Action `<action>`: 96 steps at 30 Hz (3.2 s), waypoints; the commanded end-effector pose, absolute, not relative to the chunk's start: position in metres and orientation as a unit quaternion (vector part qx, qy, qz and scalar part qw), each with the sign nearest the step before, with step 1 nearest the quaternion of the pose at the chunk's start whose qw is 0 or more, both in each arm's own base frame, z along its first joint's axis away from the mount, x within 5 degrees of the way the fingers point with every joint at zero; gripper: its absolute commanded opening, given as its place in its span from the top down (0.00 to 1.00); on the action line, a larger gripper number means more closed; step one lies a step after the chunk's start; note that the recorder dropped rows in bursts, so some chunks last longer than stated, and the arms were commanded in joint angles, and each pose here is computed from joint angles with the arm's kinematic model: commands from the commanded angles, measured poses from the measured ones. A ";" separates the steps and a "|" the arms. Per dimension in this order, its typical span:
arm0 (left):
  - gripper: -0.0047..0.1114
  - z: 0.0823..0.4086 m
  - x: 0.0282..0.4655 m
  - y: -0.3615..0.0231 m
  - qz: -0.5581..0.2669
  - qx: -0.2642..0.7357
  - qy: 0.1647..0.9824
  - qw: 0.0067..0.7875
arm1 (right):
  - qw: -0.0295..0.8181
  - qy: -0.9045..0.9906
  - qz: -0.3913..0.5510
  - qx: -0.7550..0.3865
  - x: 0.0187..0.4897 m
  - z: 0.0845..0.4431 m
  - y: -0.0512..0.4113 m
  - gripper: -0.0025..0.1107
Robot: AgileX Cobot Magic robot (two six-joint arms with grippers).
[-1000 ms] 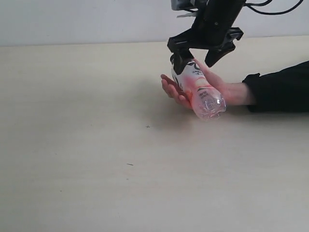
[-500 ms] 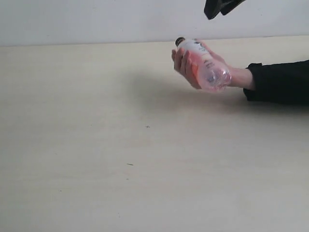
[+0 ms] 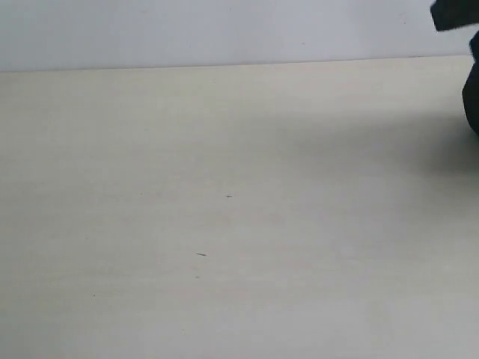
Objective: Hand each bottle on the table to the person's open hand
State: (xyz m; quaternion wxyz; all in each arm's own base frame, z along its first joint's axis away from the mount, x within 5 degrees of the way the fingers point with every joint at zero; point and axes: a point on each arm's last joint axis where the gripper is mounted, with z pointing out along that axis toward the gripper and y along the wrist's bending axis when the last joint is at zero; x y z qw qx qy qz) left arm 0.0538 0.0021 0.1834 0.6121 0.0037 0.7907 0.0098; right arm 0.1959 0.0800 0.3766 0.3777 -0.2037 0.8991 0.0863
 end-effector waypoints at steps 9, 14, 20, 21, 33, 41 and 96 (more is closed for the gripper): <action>0.94 0.183 0.054 0.002 0.009 0.004 0.788 0.616 | 0.554 0.811 0.180 -0.051 0.135 0.290 0.052 0.98; 0.94 0.183 0.054 0.002 0.009 0.004 0.788 0.616 | 0.548 0.812 0.199 -0.023 0.132 0.289 0.051 0.98; 0.94 0.183 0.054 0.002 0.009 0.004 0.788 0.616 | 0.549 0.811 0.199 -0.024 0.132 0.289 0.051 0.98; 0.94 0.183 0.054 0.002 0.009 0.004 0.788 0.616 | 0.549 0.811 0.199 -0.024 0.132 0.289 0.051 0.98; 0.94 0.183 0.054 0.002 0.009 0.004 0.788 0.616 | 0.555 0.811 0.179 -0.044 0.132 0.289 0.050 0.98; 0.94 0.183 0.054 0.002 0.010 0.004 0.788 0.616 | 0.567 0.810 0.144 -0.035 0.123 0.282 0.037 0.98; 0.94 0.183 0.054 0.002 0.009 0.004 0.788 0.616 | 0.704 0.708 0.004 0.053 0.057 0.205 -0.004 0.98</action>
